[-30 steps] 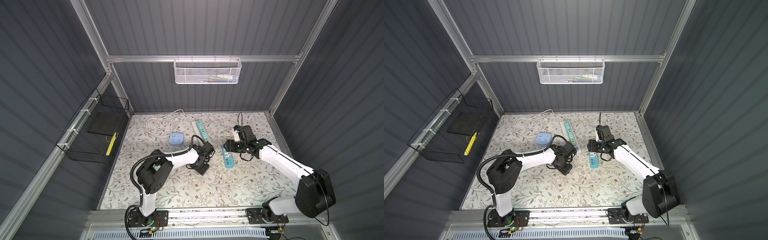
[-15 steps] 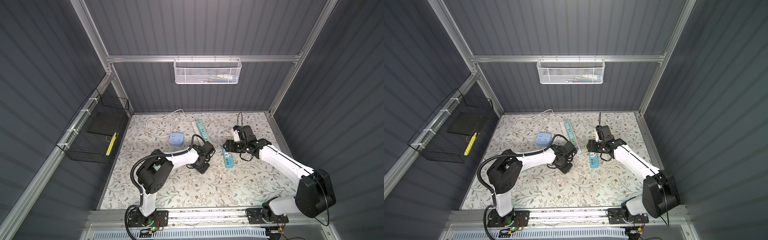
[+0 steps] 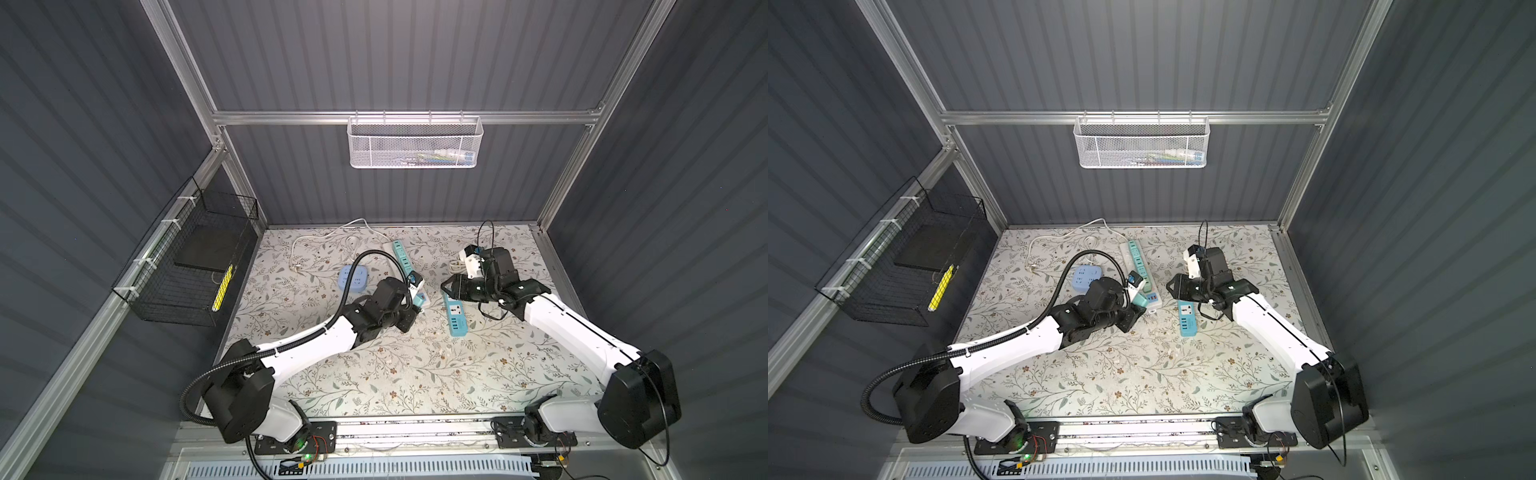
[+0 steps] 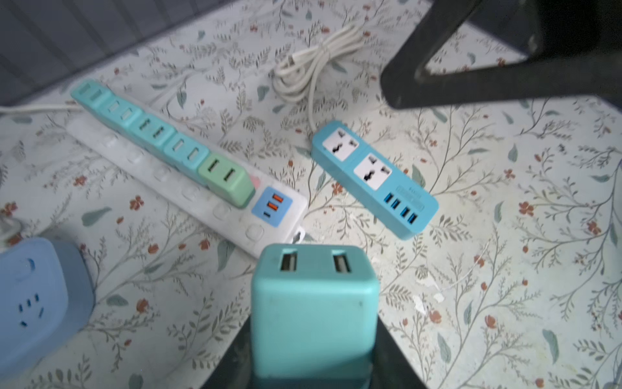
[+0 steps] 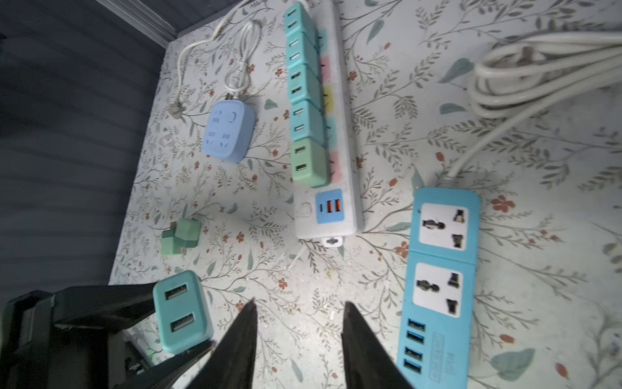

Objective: Insert the plug
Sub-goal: 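Lift the teal adapter with the left gripper toward the right gripper, then close the right gripper on the adapter while the left gripper holds it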

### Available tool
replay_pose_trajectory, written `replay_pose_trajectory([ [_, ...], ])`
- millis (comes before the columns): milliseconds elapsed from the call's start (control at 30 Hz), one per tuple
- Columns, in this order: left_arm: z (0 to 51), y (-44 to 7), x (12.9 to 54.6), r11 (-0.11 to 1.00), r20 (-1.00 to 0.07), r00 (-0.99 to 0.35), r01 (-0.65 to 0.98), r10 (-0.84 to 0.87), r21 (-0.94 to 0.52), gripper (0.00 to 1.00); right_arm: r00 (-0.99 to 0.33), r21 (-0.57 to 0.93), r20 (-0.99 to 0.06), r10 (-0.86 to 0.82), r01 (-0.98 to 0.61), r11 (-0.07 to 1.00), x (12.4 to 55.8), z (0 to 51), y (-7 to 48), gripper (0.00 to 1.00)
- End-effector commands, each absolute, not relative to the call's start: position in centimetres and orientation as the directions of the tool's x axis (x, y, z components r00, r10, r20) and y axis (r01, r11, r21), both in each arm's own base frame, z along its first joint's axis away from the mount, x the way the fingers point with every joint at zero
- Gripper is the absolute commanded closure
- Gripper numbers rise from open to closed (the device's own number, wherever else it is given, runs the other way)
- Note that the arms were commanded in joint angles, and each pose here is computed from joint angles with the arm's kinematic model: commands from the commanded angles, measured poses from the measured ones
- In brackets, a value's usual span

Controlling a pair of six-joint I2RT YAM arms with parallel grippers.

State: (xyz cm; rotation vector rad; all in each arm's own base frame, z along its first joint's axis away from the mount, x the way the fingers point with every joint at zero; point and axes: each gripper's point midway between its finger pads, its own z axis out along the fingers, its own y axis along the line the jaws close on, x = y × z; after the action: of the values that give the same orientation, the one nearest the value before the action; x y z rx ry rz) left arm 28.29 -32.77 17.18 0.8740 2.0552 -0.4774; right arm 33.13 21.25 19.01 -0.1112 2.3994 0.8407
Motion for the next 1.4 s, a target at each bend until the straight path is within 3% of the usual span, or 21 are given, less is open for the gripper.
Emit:
replay_pose_trajectory([
  [0, 18.9, -34.0, 28.9, 0.664, -0.872, -0.327, 0.747, 0.365, -0.002, 0.83, -0.822, 0.606, -0.564, 0.075, -0.350, 0.714, 32.6, 21.2, 24.2, 0.50],
  [267, 19.5, -33.4, 28.5, 0.674, -0.880, -0.328, 0.739, 0.344, -0.012, 0.83, -0.820, 0.626, -0.572, 0.005, -0.433, 0.648, 32.5, 22.9, 27.2, 0.42],
  [667, 20.2, -33.3, 28.4, 0.663, -0.886, -0.302, 0.748, 0.351, 0.008, 0.83, -0.859, 0.660, -0.503, -0.093, -0.452, 0.600, 31.0, 20.9, 29.4, 0.53],
  [800, 20.4, -33.6, 28.6, 0.660, -0.889, -0.298, 0.751, 0.349, 0.007, 0.83, -0.864, 0.664, -0.493, -0.101, -0.448, 0.599, 30.8, 20.6, 29.4, 0.66],
  [967, 20.6, -33.6, 28.7, 0.660, -0.888, -0.290, 0.751, 0.358, 0.021, 0.82, -0.860, 0.650, -0.497, -0.116, -0.457, 0.607, 30.6, 20.5, 29.2, 0.71],
  [1067, 20.6, -33.5, 28.9, 0.668, -0.886, -0.294, 0.744, 0.360, 0.024, 0.78, -0.856, 0.638, -0.503, -0.118, -0.460, 0.617, 30.6, 20.6, 29.0, 0.78],
  [1200, 20.5, -33.4, 29.1, 0.681, -0.883, -0.302, 0.732, 0.360, 0.028, 0.64, -0.841, 0.621, -0.529, -0.111, -0.473, 0.625, 30.9, 21.1, 28.8, 0.82],
  [1267, 20.5, -33.4, 29.2, 0.684, -0.882, -0.304, 0.729, 0.361, 0.029, 0.53, -0.832, 0.606, -0.546, -0.101, -0.475, 0.638, 31.2, 21.3, 28.5, 0.83],
  [1300, 20.6, -33.3, 29.4, 0.693, -0.882, -0.308, 0.721, 0.357, 0.029, 0.42, -0.824, 0.595, -0.559, -0.095, -0.478, 0.646, 31.4, 21.5, 28.4, 0.83],
  [1367, 20.6, -33.0, 29.6, 0.705, -0.882, -0.313, 0.708, 0.353, 0.031, 0.36, -0.812, 0.569, -0.578, -0.084, -0.474, 0.672, 31.8, 21.5, 27.9, 0.84],
])
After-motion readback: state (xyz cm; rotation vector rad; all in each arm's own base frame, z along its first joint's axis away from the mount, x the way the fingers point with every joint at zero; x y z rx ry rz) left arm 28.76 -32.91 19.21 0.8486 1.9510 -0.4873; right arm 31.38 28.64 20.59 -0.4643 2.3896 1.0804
